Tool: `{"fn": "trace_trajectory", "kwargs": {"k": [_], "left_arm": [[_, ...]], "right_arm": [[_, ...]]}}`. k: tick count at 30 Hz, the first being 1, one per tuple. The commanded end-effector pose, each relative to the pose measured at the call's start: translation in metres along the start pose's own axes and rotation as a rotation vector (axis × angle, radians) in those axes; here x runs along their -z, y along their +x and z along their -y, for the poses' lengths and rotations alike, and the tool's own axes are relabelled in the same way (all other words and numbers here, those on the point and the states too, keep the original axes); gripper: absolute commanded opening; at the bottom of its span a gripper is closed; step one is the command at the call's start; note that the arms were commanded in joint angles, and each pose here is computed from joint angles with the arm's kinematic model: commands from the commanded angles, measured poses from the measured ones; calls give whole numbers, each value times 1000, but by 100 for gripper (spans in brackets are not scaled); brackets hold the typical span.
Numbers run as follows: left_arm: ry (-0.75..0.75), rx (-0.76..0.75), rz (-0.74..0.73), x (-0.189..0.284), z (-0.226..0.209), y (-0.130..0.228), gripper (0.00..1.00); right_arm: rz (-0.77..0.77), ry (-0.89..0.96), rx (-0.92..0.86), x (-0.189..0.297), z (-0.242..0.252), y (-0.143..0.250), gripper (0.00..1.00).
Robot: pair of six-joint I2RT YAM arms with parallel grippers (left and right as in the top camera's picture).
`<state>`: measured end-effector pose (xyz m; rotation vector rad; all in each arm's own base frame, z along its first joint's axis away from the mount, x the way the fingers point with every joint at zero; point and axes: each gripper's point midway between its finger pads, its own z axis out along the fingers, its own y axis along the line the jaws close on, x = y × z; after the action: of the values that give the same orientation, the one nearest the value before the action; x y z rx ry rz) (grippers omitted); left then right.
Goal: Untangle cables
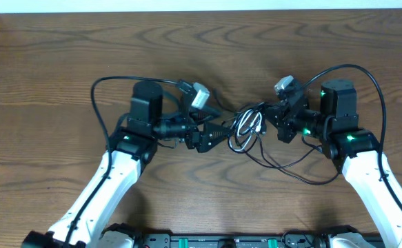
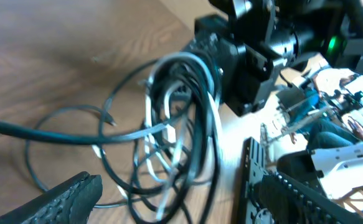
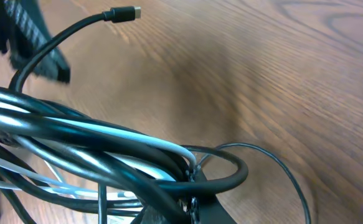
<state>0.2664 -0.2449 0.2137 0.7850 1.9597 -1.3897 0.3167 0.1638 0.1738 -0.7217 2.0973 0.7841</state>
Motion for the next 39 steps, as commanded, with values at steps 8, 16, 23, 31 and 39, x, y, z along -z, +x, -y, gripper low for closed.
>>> {"fn": "trace_trajectory", "kwargs": {"k": [8,16,23,31,39], "left_arm": [[-11,-35,-5,-8,3,-3,86],[-158,-92,7,-27,-8,-5,86],[-222,-131,35,-32,-12,-12,64],[-222,-131,35,-32,-12,-12,22],[-236,-130,39,-31,-14,-13,8]], "right_arm": [[-4,64,-60,3,11,-1,1],[-23,33,-33,2,5,5,1],[-28,-5,-1,2,-2,7,1],[-28,-7,16,2,-2,6,1],[-35,21,13,3,3,8,1]]}}
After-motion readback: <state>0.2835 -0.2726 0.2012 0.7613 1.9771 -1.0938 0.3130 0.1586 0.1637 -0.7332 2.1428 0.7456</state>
